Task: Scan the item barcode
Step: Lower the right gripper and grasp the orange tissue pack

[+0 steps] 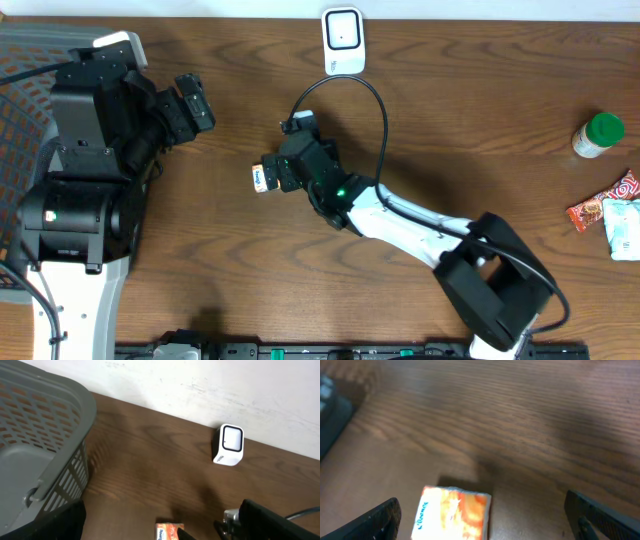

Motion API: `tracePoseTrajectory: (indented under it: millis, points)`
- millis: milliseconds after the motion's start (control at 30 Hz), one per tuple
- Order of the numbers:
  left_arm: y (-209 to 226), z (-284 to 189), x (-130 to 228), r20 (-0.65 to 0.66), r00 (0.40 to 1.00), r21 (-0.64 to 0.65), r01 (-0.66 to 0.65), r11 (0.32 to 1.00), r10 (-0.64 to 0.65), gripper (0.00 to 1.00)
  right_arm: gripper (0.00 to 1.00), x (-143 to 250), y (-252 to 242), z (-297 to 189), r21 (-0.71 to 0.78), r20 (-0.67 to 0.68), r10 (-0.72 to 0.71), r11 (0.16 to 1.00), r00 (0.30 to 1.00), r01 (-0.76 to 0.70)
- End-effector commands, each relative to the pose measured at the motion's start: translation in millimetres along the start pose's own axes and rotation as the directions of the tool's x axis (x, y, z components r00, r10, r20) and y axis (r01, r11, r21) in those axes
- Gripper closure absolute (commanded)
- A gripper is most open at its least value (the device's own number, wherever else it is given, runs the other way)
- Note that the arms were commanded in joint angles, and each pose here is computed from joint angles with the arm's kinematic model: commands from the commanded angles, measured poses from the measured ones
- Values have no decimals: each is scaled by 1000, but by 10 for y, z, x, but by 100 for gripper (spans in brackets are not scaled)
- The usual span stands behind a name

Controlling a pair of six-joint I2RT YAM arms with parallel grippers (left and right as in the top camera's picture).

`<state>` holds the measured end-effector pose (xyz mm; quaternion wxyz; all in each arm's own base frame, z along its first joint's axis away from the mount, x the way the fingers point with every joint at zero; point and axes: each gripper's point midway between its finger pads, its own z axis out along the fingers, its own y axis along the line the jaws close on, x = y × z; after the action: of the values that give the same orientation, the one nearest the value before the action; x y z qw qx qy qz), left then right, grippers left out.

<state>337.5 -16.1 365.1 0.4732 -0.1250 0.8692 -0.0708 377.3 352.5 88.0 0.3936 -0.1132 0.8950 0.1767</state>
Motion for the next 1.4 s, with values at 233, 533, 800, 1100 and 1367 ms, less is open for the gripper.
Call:
tracePoseTrajectory:
  millis: [233,533,800,1100,1367]
  points:
    - [26,-24,-48,15,1000,-13,-5,1000,5,2,1,102,343,342,-11,-7,50,999,999,-50]
    - [26,-24,-48,15,1000,-13,-5,1000,5,2,1,317,433,529,45,-60,24,999,998,-22]
    - [26,-24,-49,16,1000,-13,-5,1000,5,2,1,459,301,540,106,-101,35,994,994,-24]
    - [26,-24,-49,16,1000,-13,-5,1000,5,2,7,664,176,493,160,-179,63,987,982,-35]
    - [26,-24,-49,16,1000,-13,-5,1000,5,2,21,647,177,468,170,-192,69,985,979,-36]
